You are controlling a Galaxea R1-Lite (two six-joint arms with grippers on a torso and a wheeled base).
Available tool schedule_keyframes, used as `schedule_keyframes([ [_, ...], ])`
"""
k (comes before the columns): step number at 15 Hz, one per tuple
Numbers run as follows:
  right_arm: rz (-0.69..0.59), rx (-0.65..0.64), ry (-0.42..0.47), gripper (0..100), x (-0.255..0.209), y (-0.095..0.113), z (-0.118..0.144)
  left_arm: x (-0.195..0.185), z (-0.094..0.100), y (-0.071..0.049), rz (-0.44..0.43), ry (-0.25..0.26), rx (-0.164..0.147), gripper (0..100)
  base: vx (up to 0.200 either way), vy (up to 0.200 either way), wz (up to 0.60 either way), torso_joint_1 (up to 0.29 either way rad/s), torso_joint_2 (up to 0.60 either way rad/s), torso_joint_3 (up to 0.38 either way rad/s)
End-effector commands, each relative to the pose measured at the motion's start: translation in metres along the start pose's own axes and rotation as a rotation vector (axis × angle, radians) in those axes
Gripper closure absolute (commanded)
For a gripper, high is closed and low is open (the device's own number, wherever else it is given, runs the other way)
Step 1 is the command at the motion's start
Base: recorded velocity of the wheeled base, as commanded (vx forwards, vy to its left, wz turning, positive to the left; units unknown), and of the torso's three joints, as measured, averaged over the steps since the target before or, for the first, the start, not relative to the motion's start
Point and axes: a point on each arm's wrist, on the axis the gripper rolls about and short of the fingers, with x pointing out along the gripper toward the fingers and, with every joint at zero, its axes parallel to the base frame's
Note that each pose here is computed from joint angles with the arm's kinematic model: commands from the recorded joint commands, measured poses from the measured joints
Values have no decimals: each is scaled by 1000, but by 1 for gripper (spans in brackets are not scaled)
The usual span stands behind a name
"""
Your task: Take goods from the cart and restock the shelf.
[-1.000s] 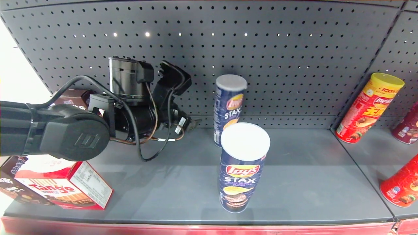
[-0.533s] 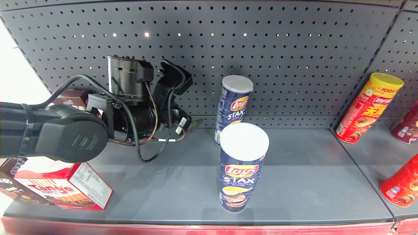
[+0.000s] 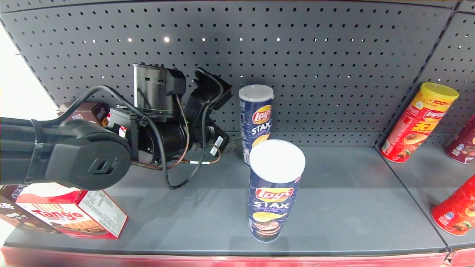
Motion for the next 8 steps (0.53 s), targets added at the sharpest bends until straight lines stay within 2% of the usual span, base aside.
schedule_keyframes([
  [1,0,0,1,0,0,0,0,5,0,-4,-10,2,3,0,0,0,0,0,0,0],
  [8,0,0,1,0,0,0,0,25,11,-6,-1,-29,-5,0,0,0,0,0,0,0],
])
